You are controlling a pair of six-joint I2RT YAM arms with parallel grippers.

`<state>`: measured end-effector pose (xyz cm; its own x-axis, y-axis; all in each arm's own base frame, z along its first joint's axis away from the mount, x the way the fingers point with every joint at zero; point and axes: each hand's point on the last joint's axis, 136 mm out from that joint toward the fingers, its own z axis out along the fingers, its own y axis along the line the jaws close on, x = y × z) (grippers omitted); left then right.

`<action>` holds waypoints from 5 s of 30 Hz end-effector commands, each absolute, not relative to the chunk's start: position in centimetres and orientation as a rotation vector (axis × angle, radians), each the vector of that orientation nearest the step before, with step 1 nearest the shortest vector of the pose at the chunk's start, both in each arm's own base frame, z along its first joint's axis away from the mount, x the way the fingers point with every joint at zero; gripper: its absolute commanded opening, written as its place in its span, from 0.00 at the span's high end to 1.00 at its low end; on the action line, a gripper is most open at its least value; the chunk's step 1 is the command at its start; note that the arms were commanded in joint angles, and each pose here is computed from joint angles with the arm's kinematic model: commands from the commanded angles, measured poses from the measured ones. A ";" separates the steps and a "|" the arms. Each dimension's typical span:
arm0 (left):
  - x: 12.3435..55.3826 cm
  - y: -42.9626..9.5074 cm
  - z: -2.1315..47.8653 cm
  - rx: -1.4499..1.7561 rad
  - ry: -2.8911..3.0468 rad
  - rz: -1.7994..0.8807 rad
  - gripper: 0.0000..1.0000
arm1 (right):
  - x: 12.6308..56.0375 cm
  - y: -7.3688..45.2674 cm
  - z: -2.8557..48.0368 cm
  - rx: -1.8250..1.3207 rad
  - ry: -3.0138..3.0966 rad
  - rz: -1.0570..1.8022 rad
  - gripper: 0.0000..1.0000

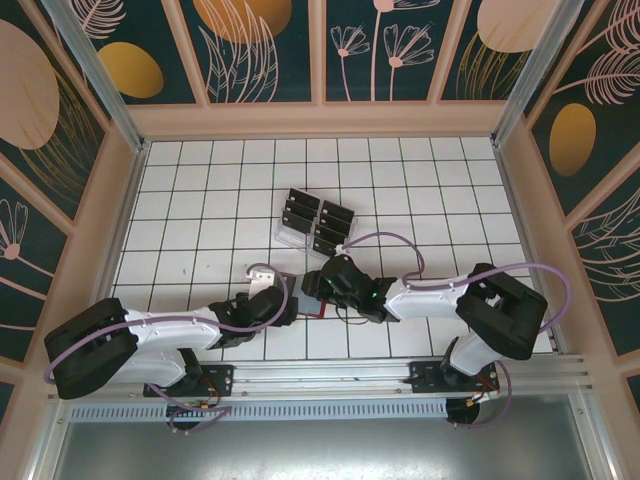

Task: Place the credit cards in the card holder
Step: Flip over the card slot in the card holder, then move the card holder to the center of the table, then pick up the credit card from the storage box.

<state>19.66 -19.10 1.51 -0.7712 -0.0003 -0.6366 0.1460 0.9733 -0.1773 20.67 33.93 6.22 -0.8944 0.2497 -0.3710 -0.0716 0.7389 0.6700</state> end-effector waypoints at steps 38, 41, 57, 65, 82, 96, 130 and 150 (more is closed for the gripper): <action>19.7 -14.6 6.4 -0.210 2.278 -0.351 0.01 | 20.7 38.5 7.4 0.038 2.475 1.149 0.55; 20.0 -13.6 8.5 -0.295 2.205 -0.391 0.02 | 21.1 39.5 7.8 0.014 2.477 1.139 0.55; 21.3 -13.7 11.9 -0.357 2.103 -0.407 0.02 | 21.7 44.5 5.6 -0.124 2.544 1.142 0.55; 21.4 -14.1 11.1 -0.342 2.130 -0.382 0.02 | 20.8 43.9 9.3 -0.175 2.454 1.193 0.53; 22.4 -15.7 11.6 -0.280 2.162 -0.312 0.01 | 17.7 38.7 3.6 -0.162 2.603 1.044 0.55; 22.8 -17.0 10.2 -0.234 2.205 -0.281 0.01 | 19.1 35.7 6.2 -0.352 2.560 1.003 0.57; 32.3 -15.9 9.4 -0.253 2.384 -0.456 0.02 | 31.6 31.3 11.0 -0.761 2.437 0.038 0.62; 32.5 -16.1 8.9 -0.252 2.395 -0.466 0.01 | 32.1 30.2 6.6 -0.848 2.474 -0.178 0.67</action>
<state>31.90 -15.96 8.62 -0.7602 -0.3026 -0.5749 -0.0716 0.9185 -0.3889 32.04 30.11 6.42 -0.6813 -0.5855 -0.4394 -0.5280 0.8088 -0.2590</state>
